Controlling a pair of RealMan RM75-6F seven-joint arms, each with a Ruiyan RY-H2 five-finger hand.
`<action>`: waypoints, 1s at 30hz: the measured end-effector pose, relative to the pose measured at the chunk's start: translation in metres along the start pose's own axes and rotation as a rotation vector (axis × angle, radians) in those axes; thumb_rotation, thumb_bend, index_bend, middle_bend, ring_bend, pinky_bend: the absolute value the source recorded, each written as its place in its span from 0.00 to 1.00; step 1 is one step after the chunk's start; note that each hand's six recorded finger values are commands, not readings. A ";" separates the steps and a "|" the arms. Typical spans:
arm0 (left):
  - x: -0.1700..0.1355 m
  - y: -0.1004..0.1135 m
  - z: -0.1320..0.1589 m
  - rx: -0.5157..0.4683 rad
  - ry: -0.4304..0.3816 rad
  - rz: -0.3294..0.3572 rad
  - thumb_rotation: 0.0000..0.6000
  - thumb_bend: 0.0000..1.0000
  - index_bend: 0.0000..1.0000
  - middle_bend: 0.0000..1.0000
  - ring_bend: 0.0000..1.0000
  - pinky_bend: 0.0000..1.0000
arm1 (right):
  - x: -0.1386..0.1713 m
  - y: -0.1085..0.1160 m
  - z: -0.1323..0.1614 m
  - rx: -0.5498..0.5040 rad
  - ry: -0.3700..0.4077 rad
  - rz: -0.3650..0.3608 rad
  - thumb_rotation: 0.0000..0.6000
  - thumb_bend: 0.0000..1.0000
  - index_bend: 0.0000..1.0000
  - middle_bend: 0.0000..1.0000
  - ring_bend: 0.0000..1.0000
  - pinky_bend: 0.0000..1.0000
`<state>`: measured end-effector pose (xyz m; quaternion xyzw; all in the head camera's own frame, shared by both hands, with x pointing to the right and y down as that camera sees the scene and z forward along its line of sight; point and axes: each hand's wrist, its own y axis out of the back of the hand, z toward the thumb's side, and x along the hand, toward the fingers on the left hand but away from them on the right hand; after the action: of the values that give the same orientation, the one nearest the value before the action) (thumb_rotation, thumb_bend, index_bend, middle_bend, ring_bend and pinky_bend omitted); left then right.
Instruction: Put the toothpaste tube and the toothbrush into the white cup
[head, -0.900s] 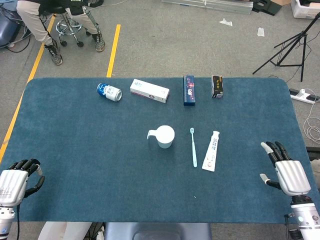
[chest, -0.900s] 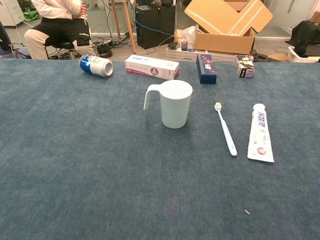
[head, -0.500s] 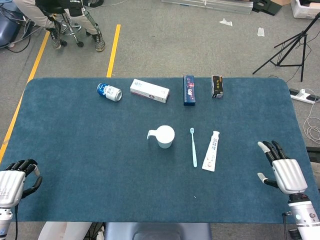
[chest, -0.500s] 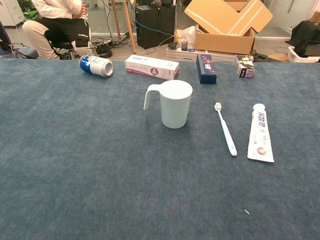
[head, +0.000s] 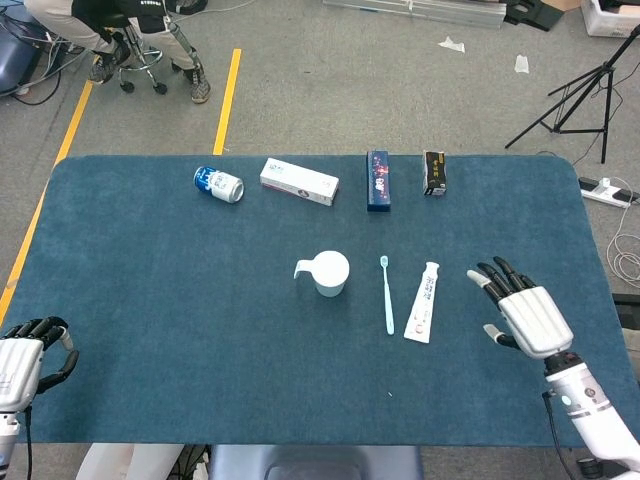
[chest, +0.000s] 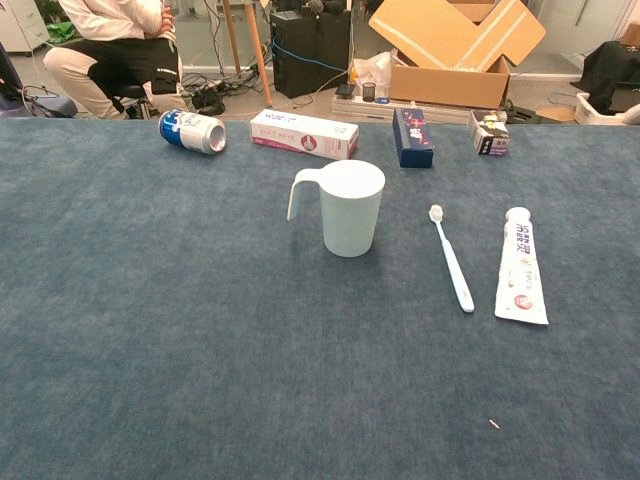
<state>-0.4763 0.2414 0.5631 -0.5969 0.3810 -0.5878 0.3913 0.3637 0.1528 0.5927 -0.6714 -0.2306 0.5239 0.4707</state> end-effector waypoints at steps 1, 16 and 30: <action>0.000 0.001 -0.001 -0.001 0.003 0.001 1.00 0.32 0.57 0.39 0.37 0.44 | -0.005 0.000 0.002 0.025 0.013 0.010 1.00 0.15 0.18 0.10 0.00 0.31; 0.000 0.009 -0.008 -0.026 0.028 0.010 1.00 0.32 0.58 0.39 0.36 0.44 | -0.103 -0.019 0.009 0.365 0.131 0.145 1.00 0.20 0.18 0.04 0.00 0.27; 0.000 0.014 -0.014 -0.041 0.042 0.019 1.00 0.32 0.59 0.39 0.36 0.44 | -0.137 -0.058 0.025 0.403 0.144 0.298 1.00 0.52 0.18 0.00 0.00 0.21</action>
<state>-0.4902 0.2349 0.5502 -0.5886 0.4067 -0.5887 0.3763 0.3043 0.0790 0.7094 -0.6264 0.0139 0.5735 0.5278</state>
